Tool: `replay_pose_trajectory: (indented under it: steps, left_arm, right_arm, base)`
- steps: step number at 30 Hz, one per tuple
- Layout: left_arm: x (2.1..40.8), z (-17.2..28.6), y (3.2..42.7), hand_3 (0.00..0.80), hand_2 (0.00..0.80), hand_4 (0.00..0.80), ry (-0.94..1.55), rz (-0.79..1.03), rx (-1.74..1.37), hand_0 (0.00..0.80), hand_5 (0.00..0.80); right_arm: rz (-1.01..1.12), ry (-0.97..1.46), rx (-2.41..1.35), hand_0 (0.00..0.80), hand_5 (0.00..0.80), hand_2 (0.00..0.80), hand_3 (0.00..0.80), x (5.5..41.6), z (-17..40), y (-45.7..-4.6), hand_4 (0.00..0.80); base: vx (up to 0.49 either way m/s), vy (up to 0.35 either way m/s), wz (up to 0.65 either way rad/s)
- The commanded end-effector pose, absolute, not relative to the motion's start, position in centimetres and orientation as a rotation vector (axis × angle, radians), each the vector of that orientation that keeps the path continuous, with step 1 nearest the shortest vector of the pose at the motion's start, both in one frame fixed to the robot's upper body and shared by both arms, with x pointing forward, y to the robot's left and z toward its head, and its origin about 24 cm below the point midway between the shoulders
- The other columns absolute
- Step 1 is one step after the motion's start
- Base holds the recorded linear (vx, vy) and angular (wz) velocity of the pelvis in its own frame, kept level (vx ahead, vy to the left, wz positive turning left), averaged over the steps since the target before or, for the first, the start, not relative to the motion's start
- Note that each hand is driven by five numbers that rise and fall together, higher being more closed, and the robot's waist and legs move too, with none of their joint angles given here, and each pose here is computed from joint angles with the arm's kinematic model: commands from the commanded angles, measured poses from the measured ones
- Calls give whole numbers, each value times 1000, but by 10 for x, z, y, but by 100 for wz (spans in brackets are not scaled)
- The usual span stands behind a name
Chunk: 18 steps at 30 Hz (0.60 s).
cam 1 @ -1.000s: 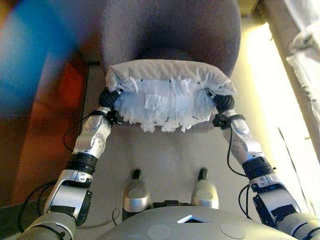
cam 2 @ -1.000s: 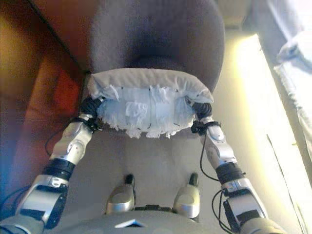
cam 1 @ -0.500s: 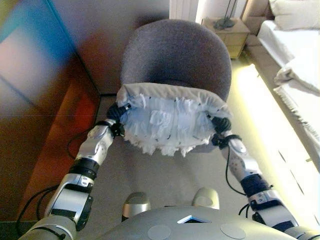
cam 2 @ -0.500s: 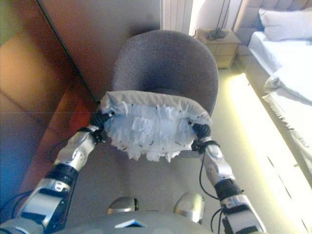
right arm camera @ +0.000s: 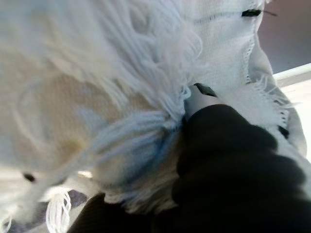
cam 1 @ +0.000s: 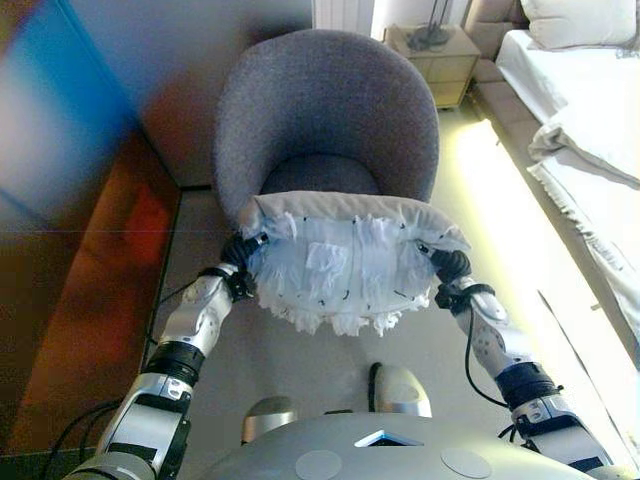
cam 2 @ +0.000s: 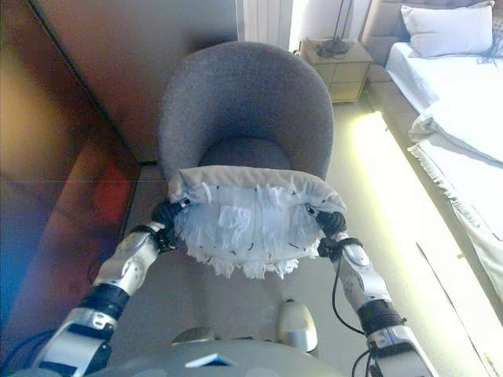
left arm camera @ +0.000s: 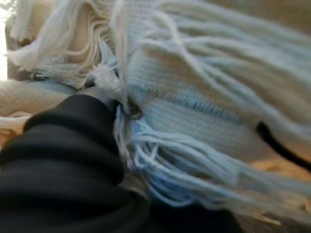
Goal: Pick up the cushion and take it to the sofa
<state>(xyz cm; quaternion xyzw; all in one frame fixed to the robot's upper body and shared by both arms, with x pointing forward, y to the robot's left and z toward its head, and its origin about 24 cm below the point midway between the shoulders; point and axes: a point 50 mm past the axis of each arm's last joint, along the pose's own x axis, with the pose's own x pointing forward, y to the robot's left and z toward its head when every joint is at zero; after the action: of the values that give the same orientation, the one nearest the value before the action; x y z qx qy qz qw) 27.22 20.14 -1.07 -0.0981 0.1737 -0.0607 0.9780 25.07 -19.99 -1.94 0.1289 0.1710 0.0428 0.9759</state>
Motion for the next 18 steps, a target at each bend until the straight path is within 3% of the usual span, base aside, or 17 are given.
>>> replay_pose_trajectory:
  steps: [1, 6, 14, 18]
  left_arm:
    - [288, 33, 184, 800, 800, 800, 102, -205, -265, 800, 800]
    - [287, 33, 183, 800, 800, 800, 96, -216, -246, 800, 800]
    - [293, 31, 185, 800, 800, 800, 84, -202, -256, 800, 800]
    - [288, 28, 197, 800, 800, 800, 84, -193, -235, 800, 800]
  right_arm:
    - [238, 113, 312, 800, 800, 800, 800, 277, 29, -179, 800]
    - [242, 99, 320, 800, 800, 800, 800, 281, 32, -174, 800]
    - [256, 128, 296, 800, 800, 800, 800, 286, 32, -163, 800]
    - [263, 156, 302, 800, 800, 800, 800, 282, 24, -163, 800]
  base:
    - [213, -175, 11]
    - [186, -55, -6]
    - [281, 133, 20]
    - [312, 142, -46]
